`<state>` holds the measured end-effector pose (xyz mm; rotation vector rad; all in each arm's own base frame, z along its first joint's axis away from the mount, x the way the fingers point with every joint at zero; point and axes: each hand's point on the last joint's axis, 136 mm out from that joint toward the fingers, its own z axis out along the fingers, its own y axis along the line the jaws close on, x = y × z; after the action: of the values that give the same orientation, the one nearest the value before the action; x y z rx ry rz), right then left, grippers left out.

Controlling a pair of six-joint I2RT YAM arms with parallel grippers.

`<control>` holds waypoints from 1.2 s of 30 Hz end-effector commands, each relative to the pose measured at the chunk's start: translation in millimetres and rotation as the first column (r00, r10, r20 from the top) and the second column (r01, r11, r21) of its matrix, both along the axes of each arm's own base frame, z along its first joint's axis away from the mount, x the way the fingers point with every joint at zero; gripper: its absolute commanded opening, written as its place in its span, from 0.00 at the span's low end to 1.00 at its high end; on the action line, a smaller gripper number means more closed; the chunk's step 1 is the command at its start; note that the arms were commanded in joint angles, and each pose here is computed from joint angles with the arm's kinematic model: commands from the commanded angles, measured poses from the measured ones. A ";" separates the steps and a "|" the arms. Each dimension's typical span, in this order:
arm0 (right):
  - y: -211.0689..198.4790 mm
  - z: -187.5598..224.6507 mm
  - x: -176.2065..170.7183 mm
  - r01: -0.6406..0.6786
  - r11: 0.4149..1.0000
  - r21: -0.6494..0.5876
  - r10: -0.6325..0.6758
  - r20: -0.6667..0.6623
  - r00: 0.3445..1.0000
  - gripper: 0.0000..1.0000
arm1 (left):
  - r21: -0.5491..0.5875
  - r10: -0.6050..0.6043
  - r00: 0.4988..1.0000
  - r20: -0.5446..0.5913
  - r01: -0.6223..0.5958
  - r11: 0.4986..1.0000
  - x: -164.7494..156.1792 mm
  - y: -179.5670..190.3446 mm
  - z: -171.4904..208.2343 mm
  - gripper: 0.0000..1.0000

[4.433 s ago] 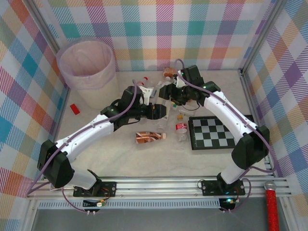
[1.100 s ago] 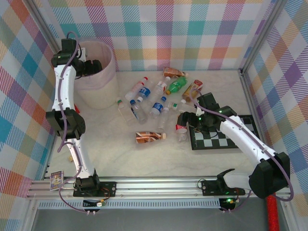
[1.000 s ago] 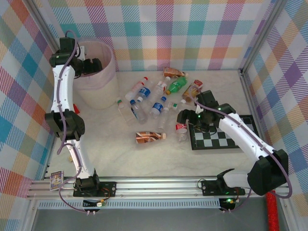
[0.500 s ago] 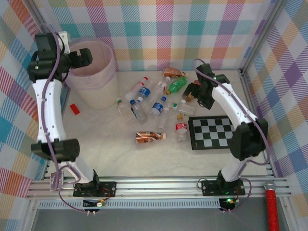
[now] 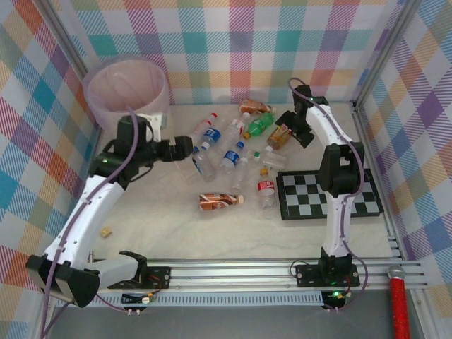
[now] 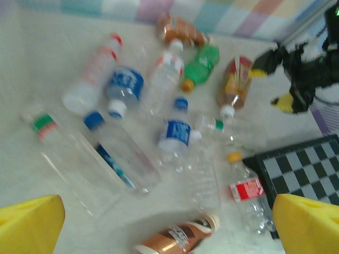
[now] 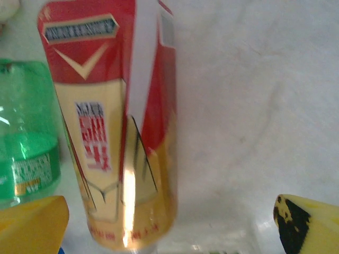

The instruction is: Put the plastic bottles in the bin

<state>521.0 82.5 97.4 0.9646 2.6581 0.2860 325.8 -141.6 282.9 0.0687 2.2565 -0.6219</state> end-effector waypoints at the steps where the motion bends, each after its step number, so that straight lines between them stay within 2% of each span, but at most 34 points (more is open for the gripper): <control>1: 4.5 4.0 22.0 -0.036 0.999 0.023 0.035 0.049 0.998 0.99 | -0.125 -0.051 0.998 -0.024 0.048 0.991 -2.6 -26.6 -13.0 1.00; 8: 0.7 -18.4 45.2 -0.017 0.997 0.072 0.014 0.039 0.999 0.99 | -0.092 -0.090 0.990 -0.111 0.080 0.993 -25.9 -46.6 -58.8 1.00; 17: -8.2 -38.9 58.1 0.012 0.997 0.073 -0.015 0.031 0.999 0.98 | -0.058 -0.089 0.990 -0.107 0.083 0.995 -39.1 -39.8 -56.3 1.00; 20: -10.2 -43.6 60.2 0.014 0.998 0.063 -0.017 0.033 0.999 0.94 | -0.051 -0.090 0.990 -0.109 0.085 0.995 -40.5 -38.9 -56.2 1.00; 23: -13.3 -42.4 61.9 0.011 0.999 0.046 -0.013 0.043 0.999 0.80 | -0.052 -0.093 0.990 -0.108 0.088 0.995 -41.6 -38.9 -55.1 1.00; 27: -16.9 -35.1 62.1 0.004 1.000 0.027 -0.005 0.056 0.998 0.69 | -0.049 -0.097 0.989 -0.108 0.092 0.995 -42.7 -39.0 -55.0 1.00; 36: -30.2 5.7 56.7 -0.022 1.000 -0.009 0.023 0.109 0.994 0.62 | -0.077 -0.116 0.987 -0.115 0.108 0.991 -42.0 -45.1 -52.2 1.00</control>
<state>579.2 65.3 56.6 0.9406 2.6284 0.3349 285.8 -181.8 220.2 0.1062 2.3746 -0.7525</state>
